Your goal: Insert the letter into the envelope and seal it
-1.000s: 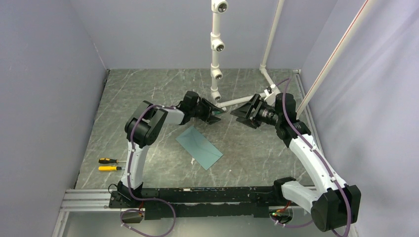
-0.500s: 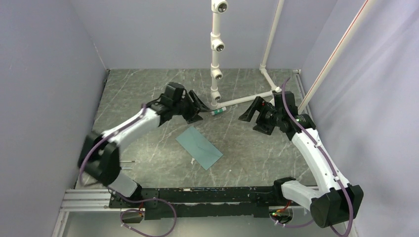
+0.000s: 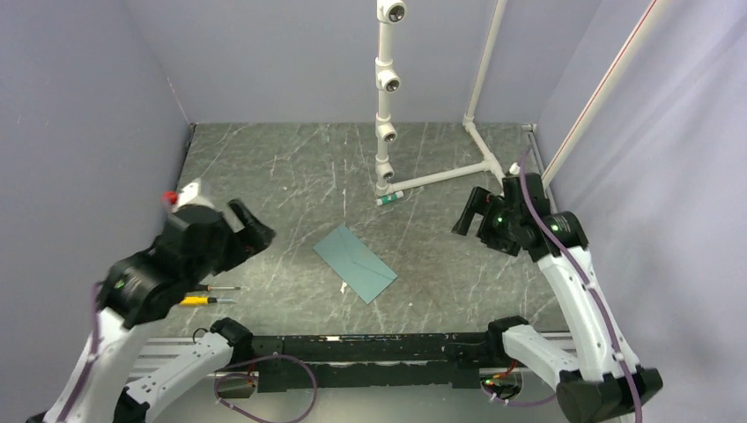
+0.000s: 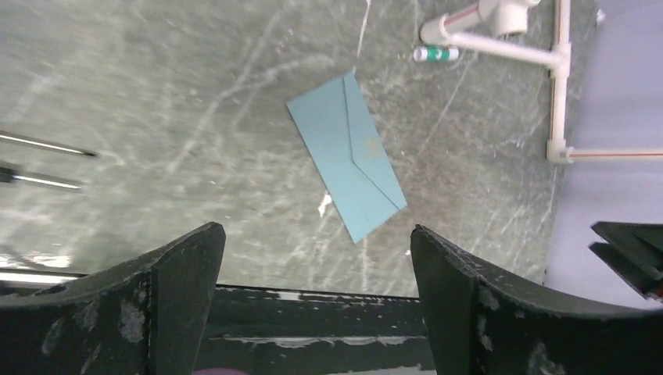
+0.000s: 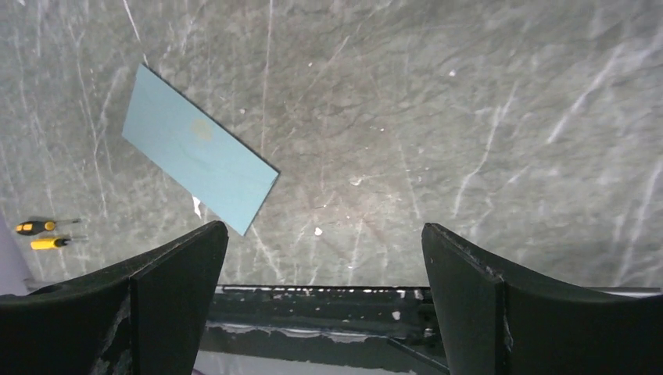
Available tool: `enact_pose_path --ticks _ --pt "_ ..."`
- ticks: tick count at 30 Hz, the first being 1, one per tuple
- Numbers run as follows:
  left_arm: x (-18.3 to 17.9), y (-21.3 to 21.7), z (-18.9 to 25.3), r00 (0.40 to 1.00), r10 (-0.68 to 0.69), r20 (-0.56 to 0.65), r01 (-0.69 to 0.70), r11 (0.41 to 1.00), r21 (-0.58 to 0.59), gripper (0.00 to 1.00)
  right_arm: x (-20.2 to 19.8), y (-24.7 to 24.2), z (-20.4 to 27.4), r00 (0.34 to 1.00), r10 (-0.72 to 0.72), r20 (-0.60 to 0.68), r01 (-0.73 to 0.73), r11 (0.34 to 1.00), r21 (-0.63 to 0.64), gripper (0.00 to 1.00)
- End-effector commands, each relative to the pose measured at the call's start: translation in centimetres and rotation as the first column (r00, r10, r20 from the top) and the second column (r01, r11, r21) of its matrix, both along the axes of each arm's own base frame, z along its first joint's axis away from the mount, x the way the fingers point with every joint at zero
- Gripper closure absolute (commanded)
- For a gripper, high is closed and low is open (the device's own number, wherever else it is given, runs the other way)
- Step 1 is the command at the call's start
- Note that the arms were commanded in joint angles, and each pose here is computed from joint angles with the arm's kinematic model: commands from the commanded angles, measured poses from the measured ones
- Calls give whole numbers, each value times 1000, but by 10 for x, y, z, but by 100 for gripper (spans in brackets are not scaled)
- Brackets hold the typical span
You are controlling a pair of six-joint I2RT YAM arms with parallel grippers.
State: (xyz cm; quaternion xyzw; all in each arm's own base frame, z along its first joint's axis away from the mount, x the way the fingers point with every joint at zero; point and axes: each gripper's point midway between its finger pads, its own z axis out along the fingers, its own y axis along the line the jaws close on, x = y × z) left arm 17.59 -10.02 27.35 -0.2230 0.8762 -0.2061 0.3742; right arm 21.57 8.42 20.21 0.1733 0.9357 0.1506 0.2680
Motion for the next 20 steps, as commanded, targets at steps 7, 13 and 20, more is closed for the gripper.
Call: enact_pose_path --ticks 7,13,20 --pt "-59 87 22 996 -20 83 -8 949 314 7 -35 -43 70 958 26 287 21 987 -159 0" --pt "-66 90 32 989 -48 141 3 952 306 7 -43 -48 97 937 22 348 37 986 -161 0" --pt "-61 79 27 989 -89 115 50 952 302 7 -49 -35 102 926 75 370 -32 992 -121 0"
